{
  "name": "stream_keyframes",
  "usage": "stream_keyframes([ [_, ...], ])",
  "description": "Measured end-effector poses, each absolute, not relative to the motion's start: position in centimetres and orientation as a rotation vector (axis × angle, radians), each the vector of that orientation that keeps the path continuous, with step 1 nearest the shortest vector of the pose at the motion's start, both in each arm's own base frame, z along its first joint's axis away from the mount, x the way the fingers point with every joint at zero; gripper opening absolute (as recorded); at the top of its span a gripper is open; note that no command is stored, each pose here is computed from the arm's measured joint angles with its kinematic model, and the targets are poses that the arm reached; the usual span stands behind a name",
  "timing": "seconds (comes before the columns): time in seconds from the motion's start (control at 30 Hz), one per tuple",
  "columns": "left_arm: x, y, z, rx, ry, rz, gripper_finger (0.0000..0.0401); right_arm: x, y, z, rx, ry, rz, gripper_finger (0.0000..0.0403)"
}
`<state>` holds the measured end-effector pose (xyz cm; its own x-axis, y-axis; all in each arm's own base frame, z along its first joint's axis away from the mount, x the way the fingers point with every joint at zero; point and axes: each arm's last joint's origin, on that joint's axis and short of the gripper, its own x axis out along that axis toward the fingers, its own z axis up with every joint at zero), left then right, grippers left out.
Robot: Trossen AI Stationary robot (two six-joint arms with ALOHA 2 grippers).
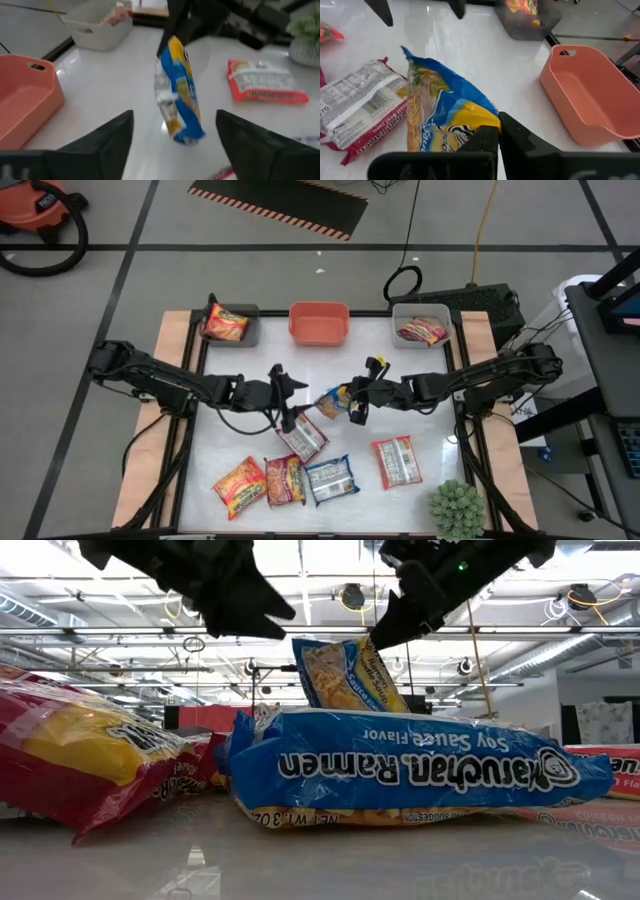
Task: Sort Maruchan noodles
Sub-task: Put the top blue noodle pack into the orange bin
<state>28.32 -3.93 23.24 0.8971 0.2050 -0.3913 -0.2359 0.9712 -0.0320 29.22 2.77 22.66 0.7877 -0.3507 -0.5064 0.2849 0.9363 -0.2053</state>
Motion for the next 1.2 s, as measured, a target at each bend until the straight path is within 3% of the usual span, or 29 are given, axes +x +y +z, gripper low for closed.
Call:
stream_keyframes([
  [0.2,29.4,-4.2,22.7,-0.100,0.324,0.273,0.0344,29.7,2.8,23.4,-0.093,0.484,-0.345,0.0000],
  [0.63,31.7,-3.7,19.6,-0.075,0.333,0.324,0.0344,29.9,2.8,23.7,-0.062,0.439,-0.349,0.0000],
  [0.8,31.8,-3.4,19.3,-0.071,0.339,0.329,0.0300,29.8,2.8,23.6,-0.066,0.451,-0.352,0.0000],
  [1.2,32.0,-3.7,19.4,-0.062,0.345,0.227,0.0139,29.7,2.8,23.5,-0.070,0.465,-0.350,0.0000],
])
